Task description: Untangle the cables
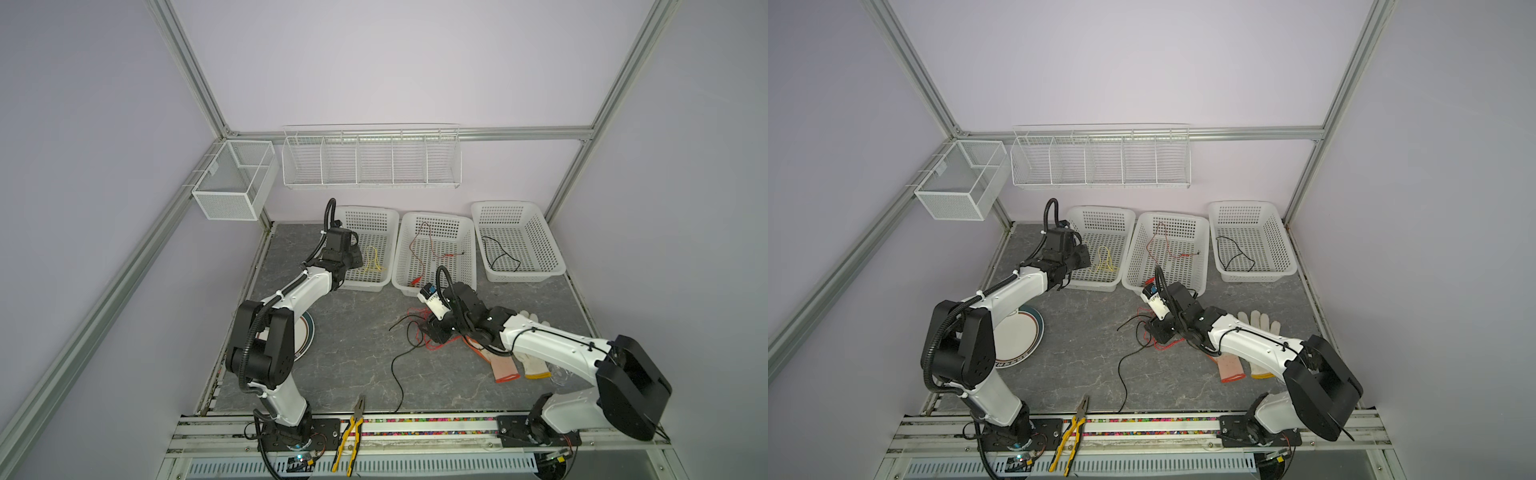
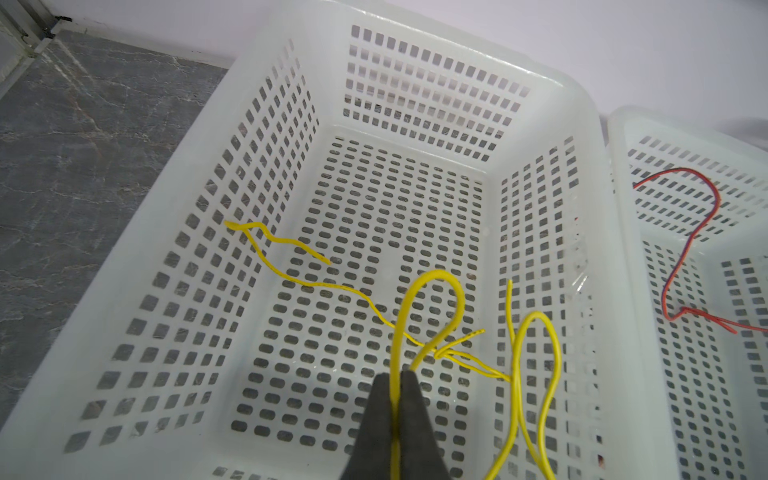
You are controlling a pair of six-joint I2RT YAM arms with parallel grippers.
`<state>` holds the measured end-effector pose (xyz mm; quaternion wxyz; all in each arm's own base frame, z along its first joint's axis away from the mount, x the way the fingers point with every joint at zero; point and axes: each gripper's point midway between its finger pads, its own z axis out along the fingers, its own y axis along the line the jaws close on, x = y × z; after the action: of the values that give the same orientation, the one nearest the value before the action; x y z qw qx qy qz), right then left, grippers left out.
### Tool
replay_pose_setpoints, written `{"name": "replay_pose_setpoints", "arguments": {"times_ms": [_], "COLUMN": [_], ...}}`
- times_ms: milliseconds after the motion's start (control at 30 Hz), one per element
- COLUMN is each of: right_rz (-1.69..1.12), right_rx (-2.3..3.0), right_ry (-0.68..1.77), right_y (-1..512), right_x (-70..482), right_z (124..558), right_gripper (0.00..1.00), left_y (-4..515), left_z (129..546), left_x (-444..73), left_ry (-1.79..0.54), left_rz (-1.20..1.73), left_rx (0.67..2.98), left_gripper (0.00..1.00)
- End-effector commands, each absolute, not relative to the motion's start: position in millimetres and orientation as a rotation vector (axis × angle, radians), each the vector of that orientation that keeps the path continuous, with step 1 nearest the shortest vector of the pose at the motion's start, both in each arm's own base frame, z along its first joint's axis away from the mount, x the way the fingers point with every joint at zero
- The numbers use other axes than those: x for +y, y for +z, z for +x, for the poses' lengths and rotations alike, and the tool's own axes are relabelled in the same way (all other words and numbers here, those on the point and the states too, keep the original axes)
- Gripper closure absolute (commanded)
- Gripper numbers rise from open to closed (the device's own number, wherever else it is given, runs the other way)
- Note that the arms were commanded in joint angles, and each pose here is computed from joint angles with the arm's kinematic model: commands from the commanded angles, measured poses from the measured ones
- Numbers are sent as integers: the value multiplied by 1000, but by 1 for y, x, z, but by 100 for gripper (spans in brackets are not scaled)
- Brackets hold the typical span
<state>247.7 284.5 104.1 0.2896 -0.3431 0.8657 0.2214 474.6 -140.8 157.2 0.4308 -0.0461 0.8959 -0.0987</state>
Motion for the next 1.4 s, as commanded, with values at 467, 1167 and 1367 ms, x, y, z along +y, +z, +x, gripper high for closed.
{"name": "replay_pose_setpoints", "arguments": {"times_ms": [467,1167,1367], "right_rz": [-860,-924,-923], "right_rx": [2366,2385,2355], "right_ry": [569,658,656], "right_y": [67,56,68], "right_x": [292,309,310], "right_z": [259,252,254], "right_gripper": [66,85,93], "left_y": [172,186,190], "left_z": [479,463,459], "left_x": [-152,-152,-151], "left_ry": [-331,-378,-380], "left_rz": [-96,-81,-80], "left_rx": [2229,2196,2189], "left_gripper": [64,61,61]}}
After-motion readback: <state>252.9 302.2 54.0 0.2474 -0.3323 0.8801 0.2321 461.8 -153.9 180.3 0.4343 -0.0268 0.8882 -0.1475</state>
